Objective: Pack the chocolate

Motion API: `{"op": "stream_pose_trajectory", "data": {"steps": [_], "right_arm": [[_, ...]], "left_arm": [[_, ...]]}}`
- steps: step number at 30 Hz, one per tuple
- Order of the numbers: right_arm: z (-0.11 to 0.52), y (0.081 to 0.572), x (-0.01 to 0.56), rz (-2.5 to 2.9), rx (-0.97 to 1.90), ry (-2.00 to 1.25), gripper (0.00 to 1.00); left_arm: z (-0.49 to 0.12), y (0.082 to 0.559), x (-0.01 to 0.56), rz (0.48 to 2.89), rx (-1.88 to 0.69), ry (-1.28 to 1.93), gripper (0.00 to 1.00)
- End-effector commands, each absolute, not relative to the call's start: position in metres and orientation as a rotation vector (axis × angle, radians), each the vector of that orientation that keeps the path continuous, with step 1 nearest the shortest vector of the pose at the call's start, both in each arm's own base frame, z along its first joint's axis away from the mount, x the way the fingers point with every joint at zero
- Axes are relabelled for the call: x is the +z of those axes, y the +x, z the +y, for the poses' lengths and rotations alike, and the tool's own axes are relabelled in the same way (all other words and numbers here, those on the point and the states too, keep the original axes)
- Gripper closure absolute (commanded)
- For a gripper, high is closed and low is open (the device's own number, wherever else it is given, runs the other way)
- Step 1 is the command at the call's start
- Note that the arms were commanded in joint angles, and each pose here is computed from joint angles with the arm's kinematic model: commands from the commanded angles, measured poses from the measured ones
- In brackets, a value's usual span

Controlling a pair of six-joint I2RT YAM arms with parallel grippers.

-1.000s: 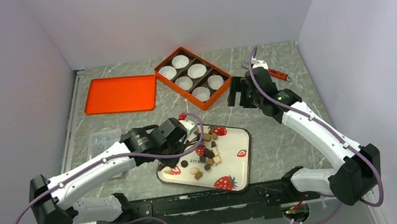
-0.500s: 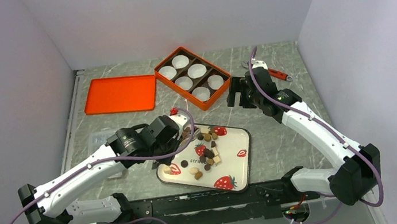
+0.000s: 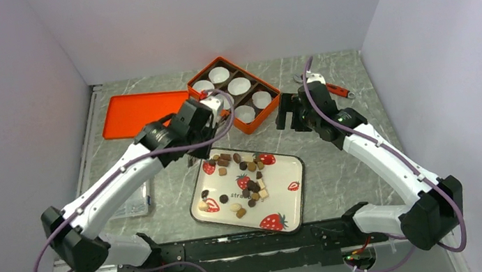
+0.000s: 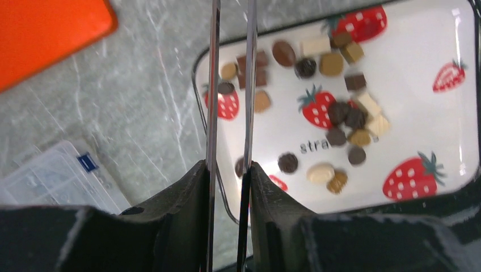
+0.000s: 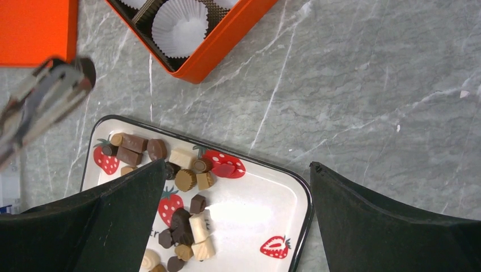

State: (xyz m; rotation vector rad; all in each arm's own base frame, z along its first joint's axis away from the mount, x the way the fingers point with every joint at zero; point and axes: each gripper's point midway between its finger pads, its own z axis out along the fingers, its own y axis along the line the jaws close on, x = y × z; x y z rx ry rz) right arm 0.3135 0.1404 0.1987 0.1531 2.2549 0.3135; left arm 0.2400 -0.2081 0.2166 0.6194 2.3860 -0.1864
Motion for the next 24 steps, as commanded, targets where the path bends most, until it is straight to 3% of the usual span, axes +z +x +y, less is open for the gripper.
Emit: {"op": "stream_pose_trajectory", "data": {"steps": [1, 11, 24], "right_arm": [[0.138, 0.317, 0.228, 2.181, 0.331, 0.159, 0.0], [0.14, 0.316, 0.233, 2.177, 0.353, 0.157, 0.0], [0.142, 0.314, 0.242, 2.173, 0.365, 0.148, 0.0]], "left_arm": [[-0.218, 0.301, 0.246, 2.25, -0.156, 0.532, 0.74], [-0.219, 0.406, 0.236, 2.23, -0.075, 0.378, 0.73], [-0.221, 0.501, 0.203, 2.208, -0.098, 0.349, 0.73]]}}
